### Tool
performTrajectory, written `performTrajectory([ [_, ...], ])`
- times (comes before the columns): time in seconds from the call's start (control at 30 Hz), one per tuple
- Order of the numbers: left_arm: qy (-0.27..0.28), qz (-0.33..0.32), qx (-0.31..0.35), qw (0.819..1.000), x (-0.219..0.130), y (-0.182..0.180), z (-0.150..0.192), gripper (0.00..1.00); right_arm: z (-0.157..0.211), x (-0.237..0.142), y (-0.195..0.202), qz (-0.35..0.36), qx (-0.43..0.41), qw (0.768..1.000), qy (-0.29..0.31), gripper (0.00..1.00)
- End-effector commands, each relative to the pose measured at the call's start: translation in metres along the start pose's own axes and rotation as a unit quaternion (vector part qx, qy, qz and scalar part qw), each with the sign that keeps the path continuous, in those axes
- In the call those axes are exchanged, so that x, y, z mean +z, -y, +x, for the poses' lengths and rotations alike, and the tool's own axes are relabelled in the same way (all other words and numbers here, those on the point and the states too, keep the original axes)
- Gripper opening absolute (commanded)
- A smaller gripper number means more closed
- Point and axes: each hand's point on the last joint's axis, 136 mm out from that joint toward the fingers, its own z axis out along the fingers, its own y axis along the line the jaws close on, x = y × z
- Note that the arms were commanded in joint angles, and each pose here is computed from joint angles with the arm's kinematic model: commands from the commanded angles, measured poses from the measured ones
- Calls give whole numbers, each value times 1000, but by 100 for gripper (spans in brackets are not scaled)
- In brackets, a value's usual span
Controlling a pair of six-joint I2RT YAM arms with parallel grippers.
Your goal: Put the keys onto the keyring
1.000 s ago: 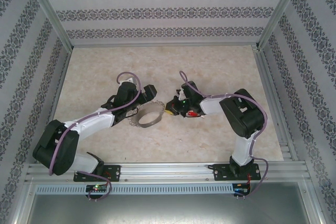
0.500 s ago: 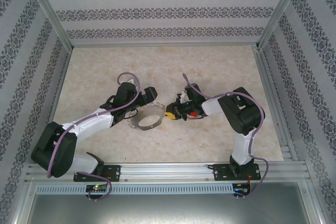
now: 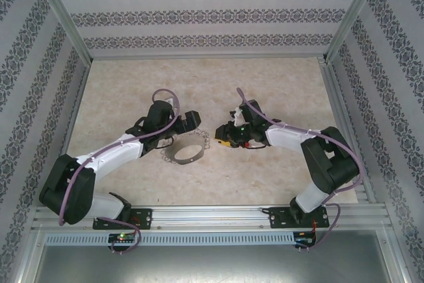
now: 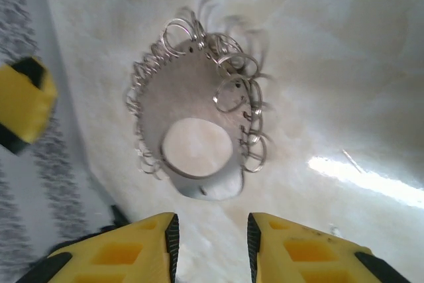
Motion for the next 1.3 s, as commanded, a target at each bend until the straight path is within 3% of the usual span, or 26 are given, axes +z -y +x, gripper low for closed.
performTrajectory([
  [0.0, -7, -14, 51, 999, -13, 2, -5, 100, 12, -2, 21, 101, -81, 992, -3, 36],
  [0.23, 22, -42, 28, 998, -17, -10, -12, 100, 21, 4, 16, 189, -171, 967, 10, 40],
  [0.4, 33, -40, 18, 999, -15, -8, -18, 100, 21, 12, 5, 188, -189, 964, 13, 40],
  [0.67, 37, -39, 17, 998, -15, -7, -20, 100, 26, 20, 4, 229, -365, 902, -28, 40],
  [0.8, 48, -44, 16, 998, -20, -8, -23, 100, 28, 18, 13, 262, -388, 882, -49, 40],
  [0.9, 56, -49, 14, 997, -23, -10, -25, 100, 29, 18, 19, 272, -386, 880, -47, 49],
  [1.27, 82, -71, 10, 994, -34, -18, -34, 100, 19, 41, 31, 296, -389, 870, -54, 57],
])
